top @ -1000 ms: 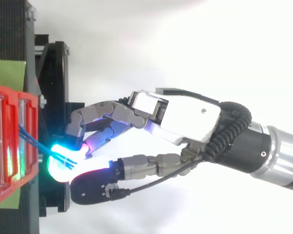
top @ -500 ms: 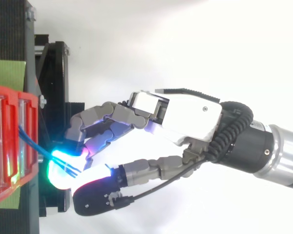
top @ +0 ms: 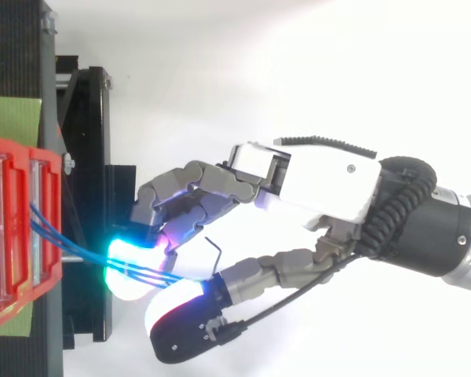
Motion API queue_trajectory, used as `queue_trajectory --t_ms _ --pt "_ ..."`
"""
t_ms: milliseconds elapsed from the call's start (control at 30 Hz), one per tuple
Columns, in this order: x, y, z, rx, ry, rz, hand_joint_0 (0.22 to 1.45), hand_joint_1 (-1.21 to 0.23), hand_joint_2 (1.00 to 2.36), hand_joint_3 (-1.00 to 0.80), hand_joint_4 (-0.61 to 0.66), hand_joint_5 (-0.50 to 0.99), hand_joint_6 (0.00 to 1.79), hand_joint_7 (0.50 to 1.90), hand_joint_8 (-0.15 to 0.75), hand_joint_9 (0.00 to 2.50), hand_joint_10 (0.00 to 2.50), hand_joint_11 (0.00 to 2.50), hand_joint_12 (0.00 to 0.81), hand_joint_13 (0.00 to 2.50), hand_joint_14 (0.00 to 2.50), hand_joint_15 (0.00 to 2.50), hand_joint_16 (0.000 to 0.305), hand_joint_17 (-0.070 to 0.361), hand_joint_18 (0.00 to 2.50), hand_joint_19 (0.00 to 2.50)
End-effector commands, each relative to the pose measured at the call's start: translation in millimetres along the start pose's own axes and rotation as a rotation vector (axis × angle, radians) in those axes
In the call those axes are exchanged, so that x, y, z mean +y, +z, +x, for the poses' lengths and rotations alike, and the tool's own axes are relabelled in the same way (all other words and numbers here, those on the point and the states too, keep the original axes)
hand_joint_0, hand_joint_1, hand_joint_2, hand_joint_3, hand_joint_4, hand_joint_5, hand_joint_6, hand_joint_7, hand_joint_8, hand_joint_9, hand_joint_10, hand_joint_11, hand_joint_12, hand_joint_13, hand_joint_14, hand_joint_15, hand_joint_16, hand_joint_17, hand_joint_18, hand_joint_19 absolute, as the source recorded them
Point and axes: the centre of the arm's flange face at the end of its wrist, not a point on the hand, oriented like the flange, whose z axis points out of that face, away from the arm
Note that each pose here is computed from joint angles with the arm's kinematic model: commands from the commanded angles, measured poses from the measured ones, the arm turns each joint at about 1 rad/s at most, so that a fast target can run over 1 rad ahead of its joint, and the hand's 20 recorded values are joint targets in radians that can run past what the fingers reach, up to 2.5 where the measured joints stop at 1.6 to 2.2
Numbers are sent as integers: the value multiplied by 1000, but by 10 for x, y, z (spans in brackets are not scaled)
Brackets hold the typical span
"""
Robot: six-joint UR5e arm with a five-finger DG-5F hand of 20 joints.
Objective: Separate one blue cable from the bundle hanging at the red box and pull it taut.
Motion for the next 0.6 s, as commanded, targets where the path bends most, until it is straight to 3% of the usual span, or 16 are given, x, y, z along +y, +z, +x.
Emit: queue_trajectory --t_ms 0,133,567 --pt "62 -19 -27 0 2 5 558 -761 1000 -500 213 -217 908 877 314 854 21 689 265 632 8 220 34 76 548 302" --pt "52 -28 -32 0 -3 15 616 -518 1000 -500 176 -199 887 938 312 924 22 682 260 649 9 231 32 73 548 327" --pt "69 -19 -31 -3 18 9 691 -734 1022 -283 59 -212 919 1038 313 885 21 704 275 649 9 241 35 78 562 334"
